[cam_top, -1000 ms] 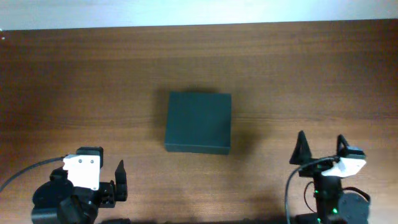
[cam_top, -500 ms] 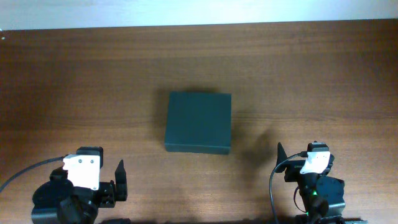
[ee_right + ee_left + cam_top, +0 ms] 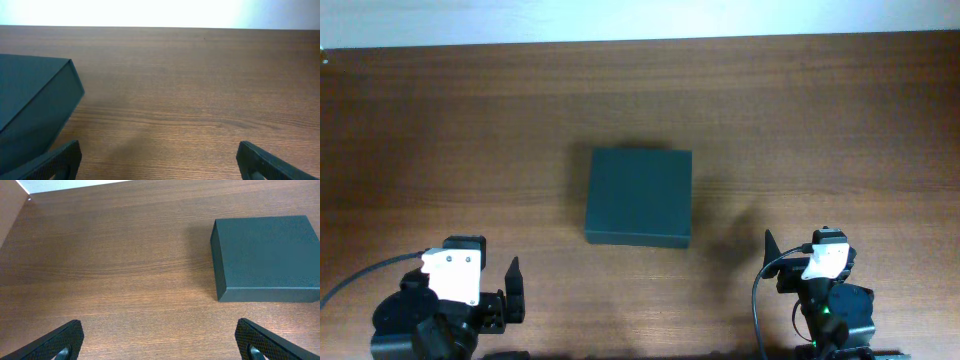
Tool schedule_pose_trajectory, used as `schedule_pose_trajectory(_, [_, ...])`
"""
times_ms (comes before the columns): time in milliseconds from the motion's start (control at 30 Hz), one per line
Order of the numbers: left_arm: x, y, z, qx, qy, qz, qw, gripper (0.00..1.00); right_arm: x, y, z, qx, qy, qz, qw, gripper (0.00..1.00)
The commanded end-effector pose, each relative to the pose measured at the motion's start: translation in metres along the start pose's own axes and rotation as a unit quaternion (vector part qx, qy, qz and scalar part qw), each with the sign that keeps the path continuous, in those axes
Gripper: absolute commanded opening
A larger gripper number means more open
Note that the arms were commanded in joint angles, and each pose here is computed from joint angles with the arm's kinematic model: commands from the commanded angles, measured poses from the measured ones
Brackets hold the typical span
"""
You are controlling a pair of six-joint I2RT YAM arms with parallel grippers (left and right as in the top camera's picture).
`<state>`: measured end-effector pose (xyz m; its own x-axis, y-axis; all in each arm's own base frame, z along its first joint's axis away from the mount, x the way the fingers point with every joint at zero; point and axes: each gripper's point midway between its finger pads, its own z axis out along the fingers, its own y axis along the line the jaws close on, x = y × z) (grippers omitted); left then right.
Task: Pack container
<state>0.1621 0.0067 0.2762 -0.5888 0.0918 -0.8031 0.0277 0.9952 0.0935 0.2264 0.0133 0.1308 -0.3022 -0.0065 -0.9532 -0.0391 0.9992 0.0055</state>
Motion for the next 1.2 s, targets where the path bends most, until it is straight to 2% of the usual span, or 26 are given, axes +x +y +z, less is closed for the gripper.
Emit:
schedule_pose_trajectory(0, [0.0, -0.002, 0.0, 0.004, -0.002, 0.004, 1.0, 0.99, 0.002, 0.003, 0.0, -0.009, 0.0, -0.002, 1.0, 0.99])
schedule_pose_trajectory(100, [0.001, -0.007, -0.003, 0.017, -0.014, 0.004, 1.0, 0.99, 0.002, 0.003, 0.0, -0.009, 0.0, -0.002, 1.0, 0.99])
schedule_pose_trajectory(233, [0.004, -0.034, 0.019, 0.083, -0.107, 0.015, 0.991, 0.99, 0.002, 0.003, 0.0, -0.009, 0.0, -0.002, 1.0, 0.99])
schedule_pose_trajectory(400, [0.011, -0.037, 0.079, 0.082, -0.199, -0.006, 0.976, 0.99, 0.002, 0.003, 0.0, -0.009, 0.0, -0.002, 1.0, 0.99])
schedule_pose_trajectory(567, [0.017, -0.031, 0.106, 0.05, -0.297, -0.003, 0.953, 0.99, 0.002, 0.003, 0.0, -0.009, 0.0, -0.002, 1.0, 0.99])
schedule_pose_trajectory(800, [0.047, -0.025, 0.136, 0.013, -0.264, -0.013, 0.964, 0.99, 0.002, 0.003, 0.0, -0.009, 0.0, -0.002, 1.0, 0.99])
schedule_pose_trajectory(1167, [0.046, -0.028, 0.136, 0.015, -0.265, -0.011, 0.964, 0.99, 0.002, 0.003, 0.0, -0.009, 0.0, -0.002, 1.0, 0.99])
